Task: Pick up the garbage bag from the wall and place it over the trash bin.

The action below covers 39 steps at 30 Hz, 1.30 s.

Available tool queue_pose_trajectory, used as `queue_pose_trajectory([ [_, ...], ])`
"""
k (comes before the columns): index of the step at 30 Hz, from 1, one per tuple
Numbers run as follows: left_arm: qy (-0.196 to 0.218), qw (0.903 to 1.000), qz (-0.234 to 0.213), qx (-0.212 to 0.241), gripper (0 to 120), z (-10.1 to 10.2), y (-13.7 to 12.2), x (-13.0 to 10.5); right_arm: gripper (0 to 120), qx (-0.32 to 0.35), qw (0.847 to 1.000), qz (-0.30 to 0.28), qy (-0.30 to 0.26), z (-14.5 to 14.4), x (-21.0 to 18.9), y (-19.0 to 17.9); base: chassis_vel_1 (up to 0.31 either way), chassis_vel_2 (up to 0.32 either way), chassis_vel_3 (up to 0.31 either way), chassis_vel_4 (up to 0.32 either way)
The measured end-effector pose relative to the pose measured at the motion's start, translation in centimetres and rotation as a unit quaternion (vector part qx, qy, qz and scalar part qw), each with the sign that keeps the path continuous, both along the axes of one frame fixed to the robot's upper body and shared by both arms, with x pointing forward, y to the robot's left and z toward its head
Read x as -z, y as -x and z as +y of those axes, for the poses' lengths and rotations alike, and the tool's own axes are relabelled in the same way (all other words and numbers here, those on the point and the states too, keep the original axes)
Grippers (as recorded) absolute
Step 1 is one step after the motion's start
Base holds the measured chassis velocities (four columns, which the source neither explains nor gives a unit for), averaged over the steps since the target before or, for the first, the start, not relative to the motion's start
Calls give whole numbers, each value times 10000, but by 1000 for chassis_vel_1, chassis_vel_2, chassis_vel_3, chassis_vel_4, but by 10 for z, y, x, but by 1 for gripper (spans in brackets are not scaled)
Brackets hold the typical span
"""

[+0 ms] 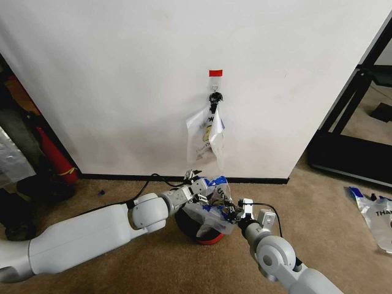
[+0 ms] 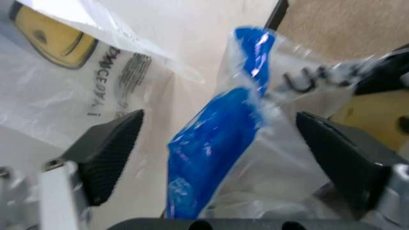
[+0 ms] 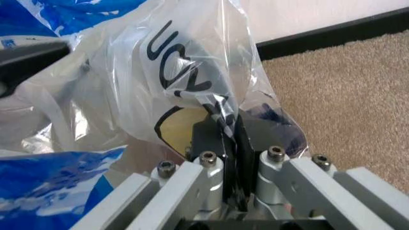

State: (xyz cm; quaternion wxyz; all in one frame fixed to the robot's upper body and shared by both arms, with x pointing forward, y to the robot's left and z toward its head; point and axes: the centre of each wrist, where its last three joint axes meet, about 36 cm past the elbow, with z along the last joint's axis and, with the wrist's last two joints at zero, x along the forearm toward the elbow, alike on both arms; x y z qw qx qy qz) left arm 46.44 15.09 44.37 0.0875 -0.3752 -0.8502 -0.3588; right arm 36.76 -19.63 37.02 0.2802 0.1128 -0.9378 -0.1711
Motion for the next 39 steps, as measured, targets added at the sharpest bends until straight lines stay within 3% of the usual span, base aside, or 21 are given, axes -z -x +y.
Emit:
queue_pose_trajectory([
  [5, -81, 10000, -25, -22, 67, 1, -7, 10, 1, 25, 10000, 20, -12, -3, 1, 1, 0, 0, 0, 0],
  [7, -72, 10000, -27, -19, 64, 1, -8, 10, 1, 27, 10000, 26, -11, -3, 1, 2, 0, 0, 0, 0],
  [18, 43, 9999, 126, -95, 20, -2, -16, 9, 1, 23, 10000, 24, 23, -4, 3, 2, 0, 0, 0, 0],
  [20, 55, 9998, 156, -119, 17, -3, -18, 8, 1, 20, 10000, 24, 33, -4, 3, 2, 0, 0, 0, 0],
  [24, 126, 9988, 403, -265, 0, -7, -26, 8, 1, 3, 10000, 20, 44, -4, 3, 4, 0, 0, 0, 0],
  [29, 145, 9973, 588, -410, 0, -11, -35, 6, 1, -7, 10000, 16, 62, -4, 3, 5, 0, 0, 0, 0],
  [39, 127, 9875, 1131, -1089, 0, -16, -78, 4, 1, -52, 9999, -20, 123, -8, 2, 5, 0, 0, 0, 0],
])
